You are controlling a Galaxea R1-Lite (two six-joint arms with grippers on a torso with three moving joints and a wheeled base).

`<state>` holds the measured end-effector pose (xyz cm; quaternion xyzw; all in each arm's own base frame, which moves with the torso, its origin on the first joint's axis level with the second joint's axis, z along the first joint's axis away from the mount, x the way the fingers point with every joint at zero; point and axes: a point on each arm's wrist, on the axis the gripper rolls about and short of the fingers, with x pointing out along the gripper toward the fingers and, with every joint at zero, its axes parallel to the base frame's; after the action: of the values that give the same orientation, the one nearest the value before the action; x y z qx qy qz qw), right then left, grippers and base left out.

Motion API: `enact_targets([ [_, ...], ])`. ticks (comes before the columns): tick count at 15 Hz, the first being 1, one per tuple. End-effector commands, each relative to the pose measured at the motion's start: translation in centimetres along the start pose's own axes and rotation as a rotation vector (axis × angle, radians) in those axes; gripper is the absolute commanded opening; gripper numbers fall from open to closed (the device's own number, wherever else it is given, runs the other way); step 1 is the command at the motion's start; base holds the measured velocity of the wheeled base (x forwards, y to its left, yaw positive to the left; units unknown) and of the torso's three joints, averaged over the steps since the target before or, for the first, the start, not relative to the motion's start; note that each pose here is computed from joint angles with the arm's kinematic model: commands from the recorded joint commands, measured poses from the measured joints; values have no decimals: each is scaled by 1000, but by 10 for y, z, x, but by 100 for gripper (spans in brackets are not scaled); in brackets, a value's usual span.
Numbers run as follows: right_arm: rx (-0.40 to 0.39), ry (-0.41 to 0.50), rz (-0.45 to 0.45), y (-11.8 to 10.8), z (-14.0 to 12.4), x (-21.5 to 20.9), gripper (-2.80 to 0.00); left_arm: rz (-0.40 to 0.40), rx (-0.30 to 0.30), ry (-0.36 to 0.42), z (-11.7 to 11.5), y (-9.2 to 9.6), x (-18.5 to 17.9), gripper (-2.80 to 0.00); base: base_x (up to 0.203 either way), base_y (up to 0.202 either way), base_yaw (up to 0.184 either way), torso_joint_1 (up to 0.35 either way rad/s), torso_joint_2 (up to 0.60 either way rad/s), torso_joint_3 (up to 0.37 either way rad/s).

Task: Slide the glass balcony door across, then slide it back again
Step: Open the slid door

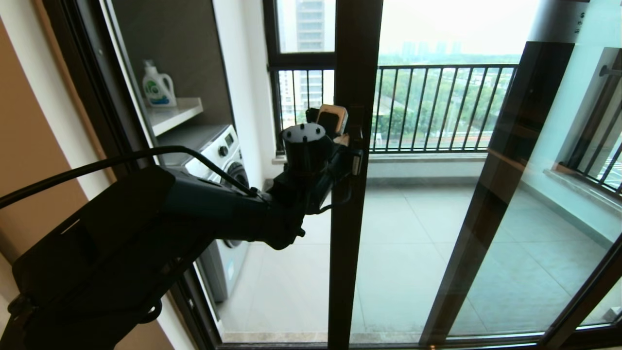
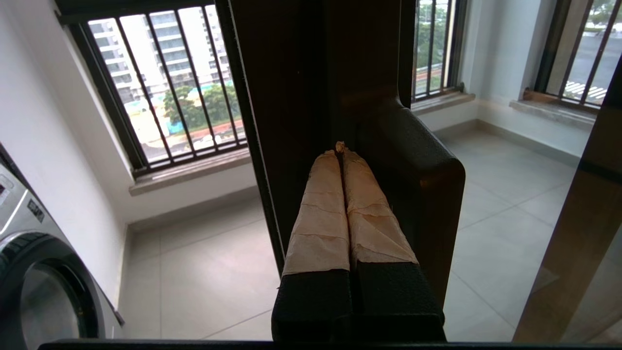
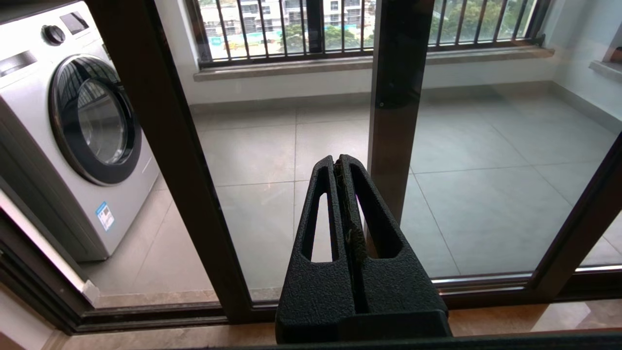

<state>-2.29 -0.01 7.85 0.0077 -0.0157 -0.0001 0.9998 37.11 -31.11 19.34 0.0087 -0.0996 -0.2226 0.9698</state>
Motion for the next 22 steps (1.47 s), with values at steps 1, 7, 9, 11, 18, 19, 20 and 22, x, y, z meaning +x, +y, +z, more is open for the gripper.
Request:
enact_targets([
  [1, 0, 13, 0, 0, -3, 1, -280, -16, -4, -6, -2, -9, -1, -280, 0, 0, 0, 0, 0, 0],
  [7, 0, 13, 0, 0, -3, 1, -280, -76, -23, -34, 10, -38, -7, -280, 0, 0, 0, 0, 0, 0],
  [9, 0, 13, 0, 0, -3, 1, -280, -87, -32, -53, 16, -45, -8, -280, 0, 0, 0, 0, 0, 0],
  [11, 0, 13, 0, 0, -3, 1, -280, -95, -35, -57, 17, -49, -9, -280, 0, 0, 0, 0, 0, 0],
  [18, 0, 13, 0, 0, -3, 1, -280, -68, -36, -38, 13, -49, -13, -280, 0, 0, 0, 0, 0, 0],
  [19, 0, 13, 0, 0, -3, 1, -280, -28, -35, -35, 17, -37, -14, -280, 0, 0, 0, 0, 0, 0],
  [20, 0, 13, 0, 0, -3, 1, -280, -1, -40, -36, 24, -24, -17, -280, 0, 0, 0, 0, 0, 0],
  [22, 0, 12, 0, 0, -3, 1, -280, 47, -67, -55, 46, 3, -26, -280, 0, 0, 0, 0, 0, 0],
])
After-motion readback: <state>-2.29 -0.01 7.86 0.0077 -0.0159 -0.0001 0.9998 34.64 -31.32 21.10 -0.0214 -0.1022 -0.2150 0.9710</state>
